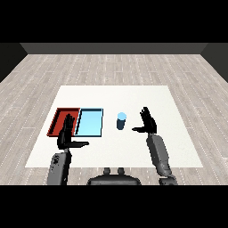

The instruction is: Pick the blue can and put it in the blue box

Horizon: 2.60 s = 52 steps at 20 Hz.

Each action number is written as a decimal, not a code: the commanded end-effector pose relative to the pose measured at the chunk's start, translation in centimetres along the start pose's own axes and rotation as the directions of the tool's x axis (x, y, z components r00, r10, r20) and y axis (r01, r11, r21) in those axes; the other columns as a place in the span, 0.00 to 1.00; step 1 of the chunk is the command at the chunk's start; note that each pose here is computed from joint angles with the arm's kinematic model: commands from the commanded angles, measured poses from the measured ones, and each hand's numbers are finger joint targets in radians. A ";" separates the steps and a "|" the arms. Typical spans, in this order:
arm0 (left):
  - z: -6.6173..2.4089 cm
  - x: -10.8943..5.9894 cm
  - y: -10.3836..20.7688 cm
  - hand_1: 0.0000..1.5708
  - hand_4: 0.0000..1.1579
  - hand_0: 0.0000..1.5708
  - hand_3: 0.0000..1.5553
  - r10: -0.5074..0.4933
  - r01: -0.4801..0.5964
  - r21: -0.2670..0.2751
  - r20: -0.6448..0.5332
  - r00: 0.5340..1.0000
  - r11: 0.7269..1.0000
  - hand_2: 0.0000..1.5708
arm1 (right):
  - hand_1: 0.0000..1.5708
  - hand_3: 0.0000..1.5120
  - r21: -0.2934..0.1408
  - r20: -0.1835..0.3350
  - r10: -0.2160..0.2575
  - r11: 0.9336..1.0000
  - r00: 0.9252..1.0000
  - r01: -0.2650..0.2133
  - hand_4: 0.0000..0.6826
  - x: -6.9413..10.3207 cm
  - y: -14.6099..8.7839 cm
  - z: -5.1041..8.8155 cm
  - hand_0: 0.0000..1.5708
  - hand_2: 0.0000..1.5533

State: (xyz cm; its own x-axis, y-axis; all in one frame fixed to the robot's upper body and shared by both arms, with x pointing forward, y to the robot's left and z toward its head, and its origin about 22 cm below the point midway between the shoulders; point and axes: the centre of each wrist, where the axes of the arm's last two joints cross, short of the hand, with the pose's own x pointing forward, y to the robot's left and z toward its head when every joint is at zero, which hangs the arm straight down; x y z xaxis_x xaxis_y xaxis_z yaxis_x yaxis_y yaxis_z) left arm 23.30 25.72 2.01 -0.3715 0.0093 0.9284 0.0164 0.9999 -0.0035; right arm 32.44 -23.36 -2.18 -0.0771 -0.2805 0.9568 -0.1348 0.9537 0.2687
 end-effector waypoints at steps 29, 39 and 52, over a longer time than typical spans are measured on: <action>0.46 -0.8 -1.5 0.00 0.00 0.00 0.00 0.017 -0.017 -0.001 -0.004 1.000 1.000 0.00 | 0.00 0.00 0.058 -0.121 0.061 0.997 0.991 -0.054 0.00 -5.0 8.3 -5.9 0.00 0.00; -0.85 2.4 0.3 0.00 0.00 0.00 0.00 0.040 -0.040 0.012 0.007 0.999 0.999 0.00 | 0.00 0.00 0.090 -0.151 0.090 0.993 0.984 -0.077 0.00 -5.7 10.6 -6.1 0.00 0.00; 0.40 1.2 0.2 0.00 0.00 0.00 0.00 0.036 -0.036 0.030 0.000 0.999 0.999 0.00 | 0.00 0.00 0.090 -0.179 0.086 0.993 0.980 -0.071 0.00 -6.1 10.7 -6.2 0.00 0.00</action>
State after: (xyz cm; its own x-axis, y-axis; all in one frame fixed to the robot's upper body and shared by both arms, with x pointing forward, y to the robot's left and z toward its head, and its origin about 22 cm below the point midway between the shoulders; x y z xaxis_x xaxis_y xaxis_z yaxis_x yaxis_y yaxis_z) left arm 22.68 26.13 2.66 -0.3715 0.0445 0.9274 0.0064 0.9989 -0.0454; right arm 37.44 -10.86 -4.47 0.0897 -0.1710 0.9812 -0.2113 0.9595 0.1865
